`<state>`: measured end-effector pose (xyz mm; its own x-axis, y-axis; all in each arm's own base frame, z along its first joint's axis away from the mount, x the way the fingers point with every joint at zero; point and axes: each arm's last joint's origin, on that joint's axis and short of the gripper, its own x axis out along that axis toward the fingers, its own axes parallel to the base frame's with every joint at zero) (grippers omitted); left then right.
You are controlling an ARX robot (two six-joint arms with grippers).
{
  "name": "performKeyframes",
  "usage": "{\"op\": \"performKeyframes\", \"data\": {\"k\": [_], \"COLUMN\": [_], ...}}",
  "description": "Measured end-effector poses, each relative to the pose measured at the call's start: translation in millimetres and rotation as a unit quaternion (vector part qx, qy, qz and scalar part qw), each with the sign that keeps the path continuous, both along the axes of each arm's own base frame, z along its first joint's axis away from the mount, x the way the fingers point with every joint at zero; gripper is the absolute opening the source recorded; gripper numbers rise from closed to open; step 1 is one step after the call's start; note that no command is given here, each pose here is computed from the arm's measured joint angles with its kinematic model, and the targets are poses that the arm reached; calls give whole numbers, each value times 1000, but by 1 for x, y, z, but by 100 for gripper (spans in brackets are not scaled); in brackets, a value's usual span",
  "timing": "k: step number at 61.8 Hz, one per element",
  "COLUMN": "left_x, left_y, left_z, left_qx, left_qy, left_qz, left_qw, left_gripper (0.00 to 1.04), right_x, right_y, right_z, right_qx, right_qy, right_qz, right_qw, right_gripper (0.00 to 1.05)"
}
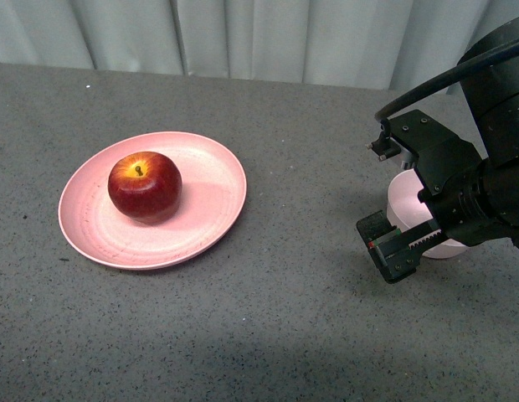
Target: Move apple from plate to bowl
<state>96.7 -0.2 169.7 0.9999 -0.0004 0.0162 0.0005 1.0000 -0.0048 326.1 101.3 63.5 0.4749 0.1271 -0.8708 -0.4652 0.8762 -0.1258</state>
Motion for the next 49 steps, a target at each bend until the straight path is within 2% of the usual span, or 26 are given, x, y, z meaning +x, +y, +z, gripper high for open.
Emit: {"op": "performKeyframes", "data": {"k": [13, 21, 35, 49], "left_x": [0, 0, 0, 0], "left_y": [0, 0, 0, 0], "left_z": [0, 0, 0, 0], "left_qx": [0, 0, 0, 0], "left_qy": [0, 0, 0, 0], "left_qz": [0, 0, 0, 0], "left_qw": [1000, 1000, 1000, 1000], "left_gripper": [98, 98, 98, 98], "right_x": [1, 1, 1, 4], "right_y": [1, 1, 0, -2], "right_z": [-4, -6, -5, -2], "right_qx": [-3, -6, -12, -17], "right_qy": [9, 14, 13, 9], "right_qz": [1, 0, 1, 4], "right_qw": [1000, 1000, 1000, 1000], "right_gripper": [64, 35, 2, 1]}}
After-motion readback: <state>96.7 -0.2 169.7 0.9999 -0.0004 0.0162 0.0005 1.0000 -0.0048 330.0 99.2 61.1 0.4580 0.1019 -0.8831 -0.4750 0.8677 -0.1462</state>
